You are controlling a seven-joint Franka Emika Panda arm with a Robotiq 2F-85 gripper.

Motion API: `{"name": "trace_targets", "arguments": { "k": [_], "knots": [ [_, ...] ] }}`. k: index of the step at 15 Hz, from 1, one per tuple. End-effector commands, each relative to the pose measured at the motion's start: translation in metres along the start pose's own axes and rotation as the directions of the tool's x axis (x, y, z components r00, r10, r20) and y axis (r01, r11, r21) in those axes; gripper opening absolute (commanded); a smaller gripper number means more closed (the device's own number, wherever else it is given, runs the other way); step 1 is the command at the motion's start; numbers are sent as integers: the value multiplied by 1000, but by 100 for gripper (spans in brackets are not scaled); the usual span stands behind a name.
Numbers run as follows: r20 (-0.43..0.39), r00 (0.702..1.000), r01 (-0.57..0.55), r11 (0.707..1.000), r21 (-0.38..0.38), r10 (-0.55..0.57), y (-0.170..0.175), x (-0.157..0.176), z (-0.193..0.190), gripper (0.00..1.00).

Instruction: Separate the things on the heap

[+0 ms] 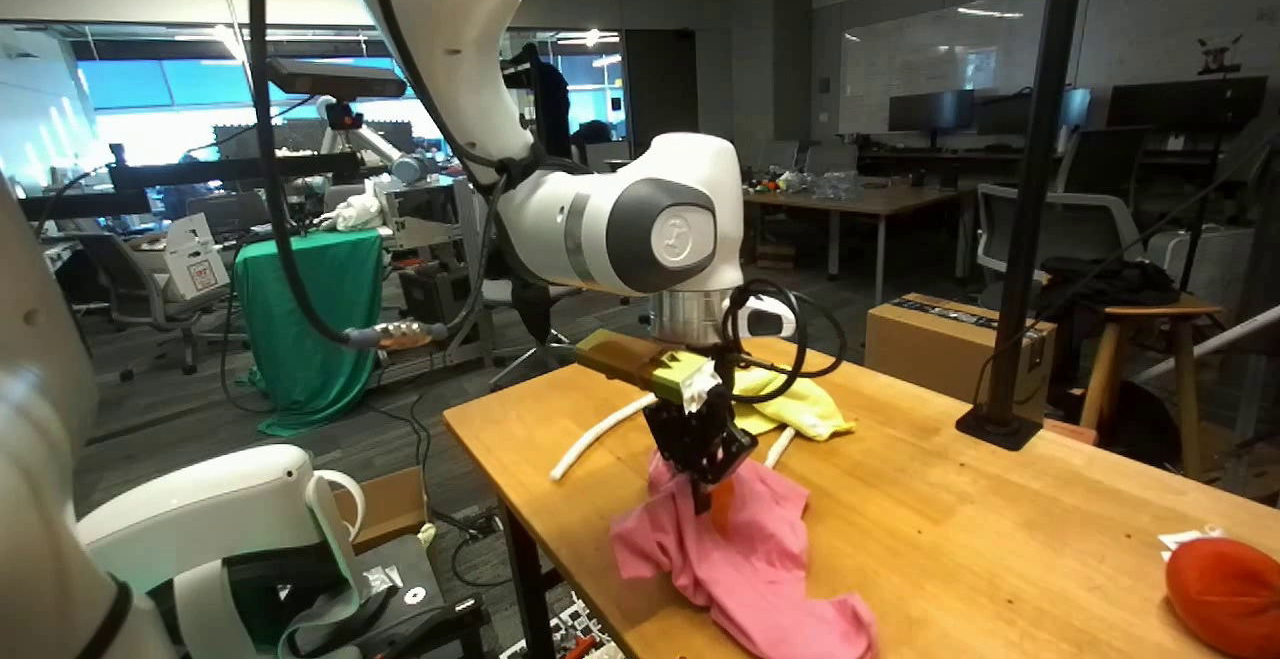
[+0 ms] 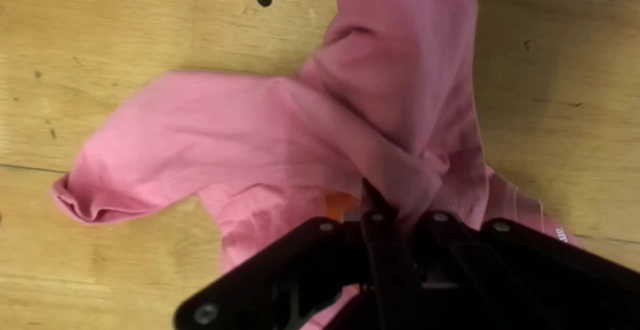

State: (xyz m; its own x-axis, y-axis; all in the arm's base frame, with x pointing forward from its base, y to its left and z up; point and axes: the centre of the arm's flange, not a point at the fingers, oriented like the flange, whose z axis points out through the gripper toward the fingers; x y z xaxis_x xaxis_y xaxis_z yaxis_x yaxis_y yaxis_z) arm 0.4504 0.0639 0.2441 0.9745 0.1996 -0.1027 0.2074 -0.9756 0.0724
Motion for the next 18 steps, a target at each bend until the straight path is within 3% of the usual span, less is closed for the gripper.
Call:
{"name": "trace_targets", "arguments": {
  "k": [1, 5, 14, 15, 16, 18],
  "knots": [
    [10, 996, 90, 992, 85, -92, -12, -7, -10, 6],
    [38, 988, 145, 981, 126, -151, -21, -8, -7, 6],
    [118, 979, 149, 979, 140, -166, -17, -15, 2, 5],
    [117, 978, 155, 978, 139, -171, -18, -14, 3, 35],
    [112, 979, 157, 978, 139, -173, -18, -13, 3, 35],
    [108, 978, 163, 976, 142, -179, -18, -12, 2, 49]
  ]
}}
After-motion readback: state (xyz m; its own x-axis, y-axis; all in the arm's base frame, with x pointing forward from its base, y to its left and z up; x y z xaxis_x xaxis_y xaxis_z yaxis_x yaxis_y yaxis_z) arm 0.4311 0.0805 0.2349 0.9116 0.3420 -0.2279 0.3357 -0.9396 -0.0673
